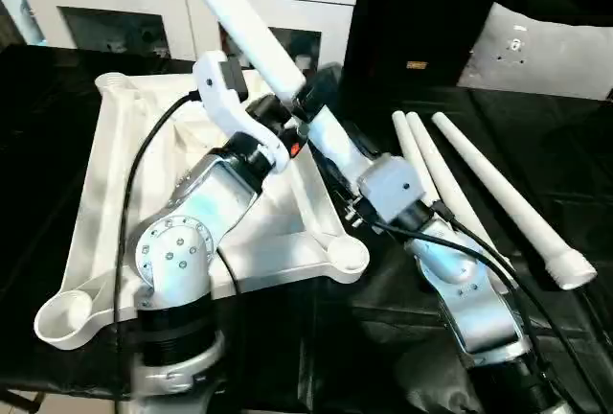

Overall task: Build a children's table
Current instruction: Pick table leg

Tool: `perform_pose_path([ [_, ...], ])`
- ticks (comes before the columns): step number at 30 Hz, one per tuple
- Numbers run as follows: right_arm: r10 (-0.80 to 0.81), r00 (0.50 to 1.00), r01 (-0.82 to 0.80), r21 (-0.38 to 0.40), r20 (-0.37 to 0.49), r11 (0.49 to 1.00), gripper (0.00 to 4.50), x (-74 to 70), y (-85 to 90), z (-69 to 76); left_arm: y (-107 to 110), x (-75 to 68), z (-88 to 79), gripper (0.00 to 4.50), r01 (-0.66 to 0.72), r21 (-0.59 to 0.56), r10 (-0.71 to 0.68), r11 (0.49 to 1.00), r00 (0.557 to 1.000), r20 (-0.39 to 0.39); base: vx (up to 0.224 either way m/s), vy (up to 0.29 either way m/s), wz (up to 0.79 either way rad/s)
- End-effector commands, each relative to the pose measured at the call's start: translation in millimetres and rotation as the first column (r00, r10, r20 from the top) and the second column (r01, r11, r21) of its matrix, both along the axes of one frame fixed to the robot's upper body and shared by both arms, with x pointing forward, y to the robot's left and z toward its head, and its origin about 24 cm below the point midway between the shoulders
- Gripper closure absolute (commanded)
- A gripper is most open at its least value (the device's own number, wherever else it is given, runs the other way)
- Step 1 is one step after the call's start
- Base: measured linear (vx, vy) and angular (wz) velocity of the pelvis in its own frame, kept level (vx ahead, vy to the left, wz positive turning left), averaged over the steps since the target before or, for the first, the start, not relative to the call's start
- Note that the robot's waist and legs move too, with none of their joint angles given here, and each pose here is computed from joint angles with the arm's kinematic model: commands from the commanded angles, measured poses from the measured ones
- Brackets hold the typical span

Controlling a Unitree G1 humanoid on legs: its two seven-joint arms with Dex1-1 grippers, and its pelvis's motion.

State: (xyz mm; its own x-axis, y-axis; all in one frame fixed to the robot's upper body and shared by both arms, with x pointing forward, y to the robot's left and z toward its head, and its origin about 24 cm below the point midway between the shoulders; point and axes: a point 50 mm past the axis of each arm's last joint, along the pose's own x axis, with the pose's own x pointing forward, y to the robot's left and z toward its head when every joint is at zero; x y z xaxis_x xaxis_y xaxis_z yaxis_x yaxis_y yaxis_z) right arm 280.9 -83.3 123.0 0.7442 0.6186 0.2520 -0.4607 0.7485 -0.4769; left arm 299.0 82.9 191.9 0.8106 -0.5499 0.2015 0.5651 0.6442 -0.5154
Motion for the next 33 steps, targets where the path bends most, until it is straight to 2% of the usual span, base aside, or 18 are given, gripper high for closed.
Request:
perform_pose_path([
  [1, -0.005, 1.000, 0.005, -0.002, 0.025, 1.000, 2.63, 1.9, -1.9, 4.3, -6.7, -3.4, 1.8, 1.53, 0.035, 0.069, -0.039, 0.997, 0.997, 0.061, 0.000, 0.000, 0.00],
  [3, -0.009, 1.000, 0.009, -0.008, 0.019, 1.000, 2.63, 1.9, -4.1, 0.8, -4.4, -3.8, 0.5, 1.68, 0.013, 0.229, -0.054, 0.973, 0.984, 0.172, 0.000, 0.000, 0.00],
  [4, -0.011, 1.000, 0.011, -0.007, 0.017, 1.000, 2.63, 2.0, -4.5, 0.0, -4.1, -4.1, -0.5, 1.68, 0.010, 0.263, -0.063, 0.965, 0.980, 0.191, 0.000, 0.000, 0.00],
  [6, -0.012, 1.000, 0.012, -0.008, 0.015, 1.000, 2.63, 1.9, -4.8, -0.8, -3.7, -4.2, -1.7, 2.01, 0.005, 0.297, -0.069, 0.955, 0.976, 0.207, 0.000, 0.000, 0.00],
  [10, -0.013, 1.000, 0.013, -0.012, 0.008, 1.000, 2.63, 2.1, -5.0, -3.4, -1.9, -2.9, -5.9, 2.28, -0.028, 0.376, -0.069, 0.926, 0.968, 0.241, 0.000, 0.000, 0.00],
  [21, -0.007, 1.000, 0.007, -0.028, 0.001, 1.000, 2.63, 3.1, -4.1, -7.3, -6.5, -3.0, -14.6, 2.49, -0.052, 0.485, -0.108, 0.873, 0.949, 0.296, 0.000, 0.000, 0.00],
  [22, -0.007, 1.000, 0.007, -0.029, 0.000, 1.000, 2.63, 3.1, -4.0, -7.5, -6.6, -3.2, -15.0, 2.50, -0.048, 0.481, -0.109, 0.875, 0.950, 0.292, 0.000, 0.000, 0.00],
  [25, -0.002, 1.000, 0.002, -0.030, -0.010, 1.000, 2.63, 3.0, -2.9, -9.2, -8.2, -4.7, -14.5, 2.50, 0.016, 0.334, -0.090, 0.942, 0.974, 0.208, 0.000, 0.000, 0.00],
  [26, -0.002, 1.000, 0.002, -0.030, -0.010, 1.000, 2.63, 3.0, -2.8, -9.2, -8.3, -4.7, -14.4, 2.52, 0.018, 0.329, -0.090, 0.944, 0.975, 0.205, 0.000, 0.000, 0.00],
  [27, 0.000, 1.000, 0.000, -0.028, -0.014, 1.000, 2.63, 3.1, -2.4, -9.5, -10.3, -5.6, -13.5, 2.53, 0.051, 0.252, -0.095, 0.966, 0.982, 0.165, 0.000, 0.000, 0.00],
  [28, 0.000, 1.000, 0.000, -0.028, -0.014, 1.000, 2.63, 3.1, -2.4, -9.5, -10.3, -5.6, -13.5, 2.55, 0.051, 0.252, -0.095, 0.966, 0.982, 0.165, 0.000, 0.000, 0.00],
  [33, 0.001, 1.000, -0.001, -0.028, -0.019, 1.000, 2.64, 3.2, -1.8, -9.9, -15.8, -7.7, -9.7, 2.61, 0.091, 0.108, -0.105, 0.990, 0.985, 0.136, 0.000, 0.000, 0.00],
])
